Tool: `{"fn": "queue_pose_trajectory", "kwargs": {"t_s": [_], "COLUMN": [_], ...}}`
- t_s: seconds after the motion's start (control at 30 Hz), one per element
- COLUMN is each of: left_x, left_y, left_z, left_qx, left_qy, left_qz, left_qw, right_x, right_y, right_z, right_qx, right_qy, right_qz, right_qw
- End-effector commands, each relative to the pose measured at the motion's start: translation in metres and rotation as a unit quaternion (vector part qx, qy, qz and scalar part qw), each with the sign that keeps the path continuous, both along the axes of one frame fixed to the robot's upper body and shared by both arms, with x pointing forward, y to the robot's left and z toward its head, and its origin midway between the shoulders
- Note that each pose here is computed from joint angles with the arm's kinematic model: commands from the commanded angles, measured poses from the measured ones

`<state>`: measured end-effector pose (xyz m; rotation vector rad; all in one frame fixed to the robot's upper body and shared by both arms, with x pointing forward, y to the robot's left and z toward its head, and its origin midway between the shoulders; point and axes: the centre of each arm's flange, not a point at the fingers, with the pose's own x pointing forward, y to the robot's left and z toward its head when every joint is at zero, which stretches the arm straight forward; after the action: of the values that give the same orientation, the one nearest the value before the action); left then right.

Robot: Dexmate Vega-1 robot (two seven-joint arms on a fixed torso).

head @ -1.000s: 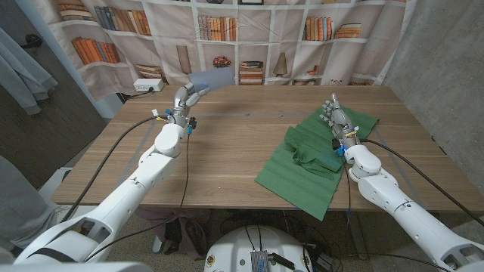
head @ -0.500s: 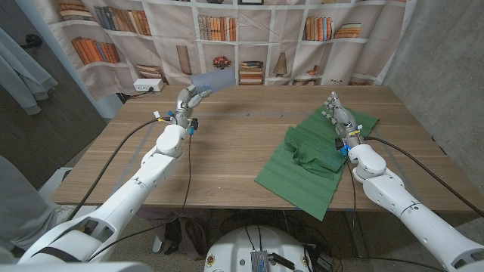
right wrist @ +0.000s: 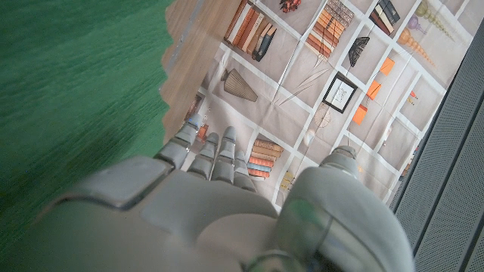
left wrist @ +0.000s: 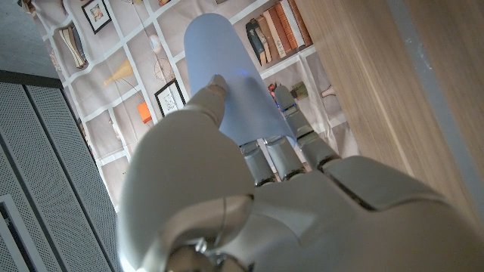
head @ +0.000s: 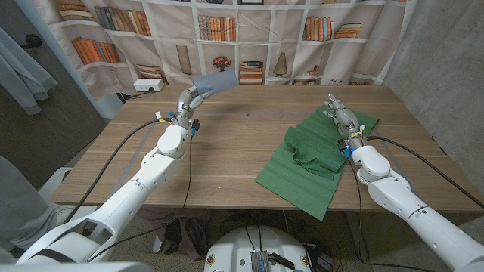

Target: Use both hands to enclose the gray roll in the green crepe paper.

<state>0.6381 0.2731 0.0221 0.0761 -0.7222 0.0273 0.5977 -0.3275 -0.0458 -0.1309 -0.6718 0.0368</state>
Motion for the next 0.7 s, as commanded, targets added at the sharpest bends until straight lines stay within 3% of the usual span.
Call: {"fn": "queue_pose_trajectory", "kwargs": {"t_s": [0.03, 0.5, 0.7], "left_x": [0.001, 0.012, 0.017], "left_y": [-0.006, -0.019, -0.023], "left_z": [-0.003, 0.002, 0.004], "left_qx": [0.005, 0.016, 0.018], "left_qy": [0.005, 0.007, 0.009], "left_qz": [-0.003, -0.033, -0.044], "left_qw": [1.000, 0.999, 0.999], "right_x": [-0.019, -0.049, -0.061], "right_y": [-0.009, -0.003, 0.003], "right_z": [-0.004, -0.016, -0.018], "right_qx": [-0.022, -0.054, -0.094], "right_qy": [-0.013, -0.029, -0.035], "right_qz": [-0.015, -0.072, -0.087], "right_qw": [0.9996, 0.9956, 0.9911]}}
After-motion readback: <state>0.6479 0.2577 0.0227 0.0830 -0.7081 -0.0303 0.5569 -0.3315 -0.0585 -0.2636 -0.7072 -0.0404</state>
